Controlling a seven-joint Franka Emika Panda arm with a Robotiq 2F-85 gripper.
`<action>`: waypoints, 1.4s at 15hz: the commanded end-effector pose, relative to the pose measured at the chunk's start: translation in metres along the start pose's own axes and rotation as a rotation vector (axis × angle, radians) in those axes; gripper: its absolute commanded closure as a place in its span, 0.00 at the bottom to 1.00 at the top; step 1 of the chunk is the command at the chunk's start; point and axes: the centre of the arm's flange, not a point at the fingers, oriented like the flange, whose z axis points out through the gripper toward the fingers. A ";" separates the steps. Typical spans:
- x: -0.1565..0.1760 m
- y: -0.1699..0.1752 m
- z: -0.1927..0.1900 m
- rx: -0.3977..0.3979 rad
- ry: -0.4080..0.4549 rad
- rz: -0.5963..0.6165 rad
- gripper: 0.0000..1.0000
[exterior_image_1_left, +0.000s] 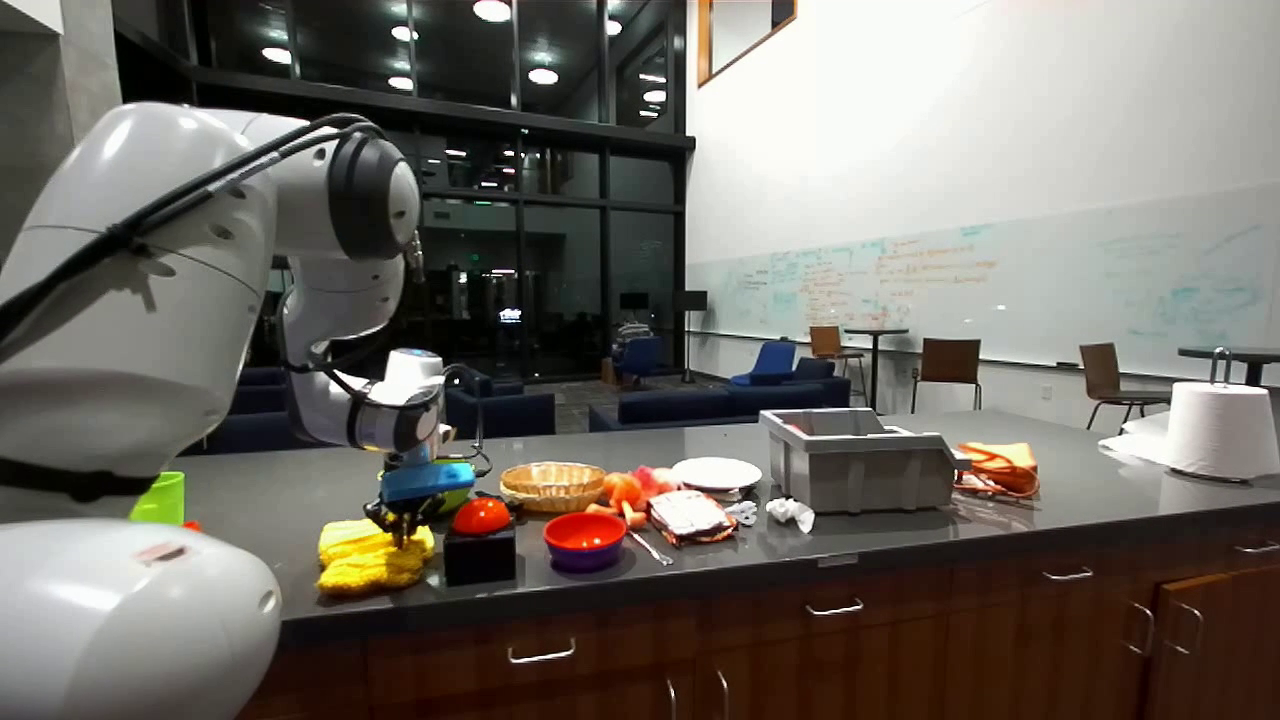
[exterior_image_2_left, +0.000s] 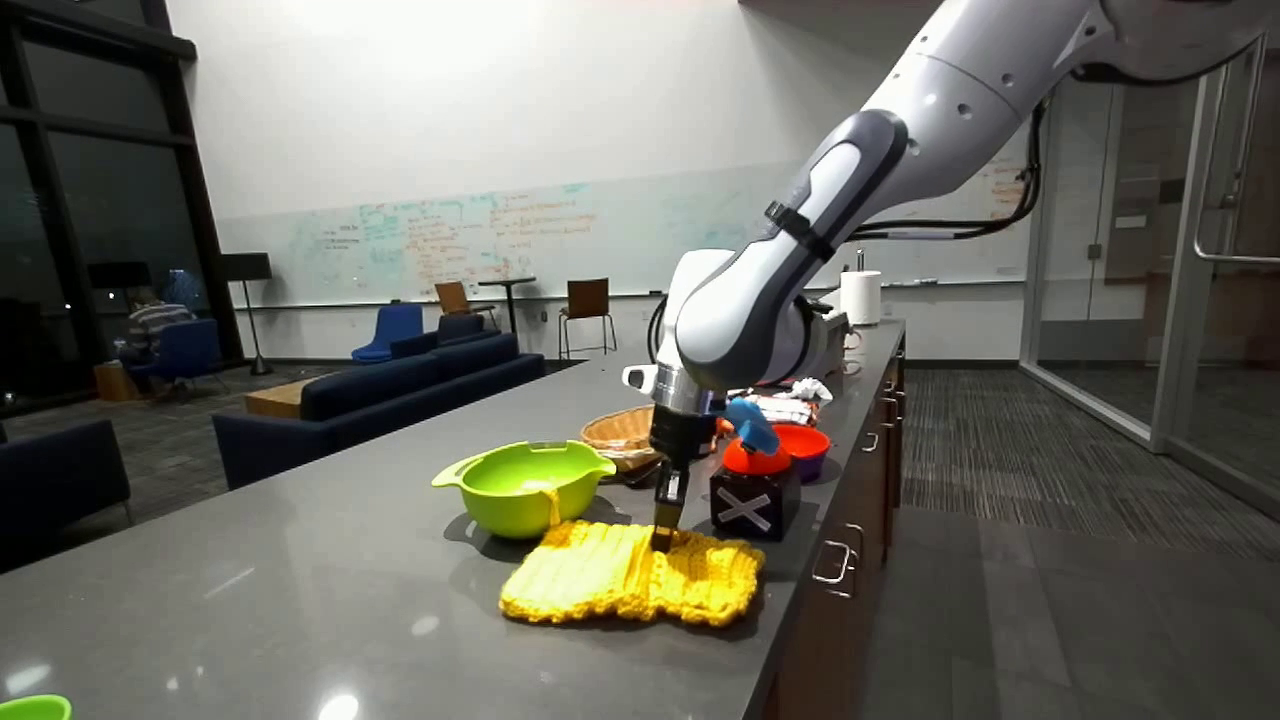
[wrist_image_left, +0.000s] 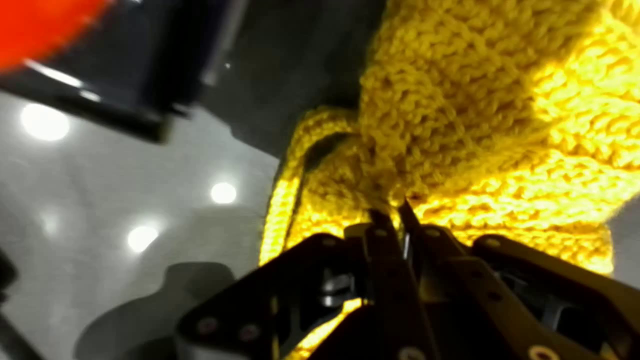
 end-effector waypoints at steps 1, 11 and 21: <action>-0.009 0.037 -0.013 -0.071 0.031 0.108 0.99; -0.008 -0.010 0.020 0.025 0.006 0.115 0.99; 0.025 -0.118 0.050 0.164 -0.024 -0.091 0.99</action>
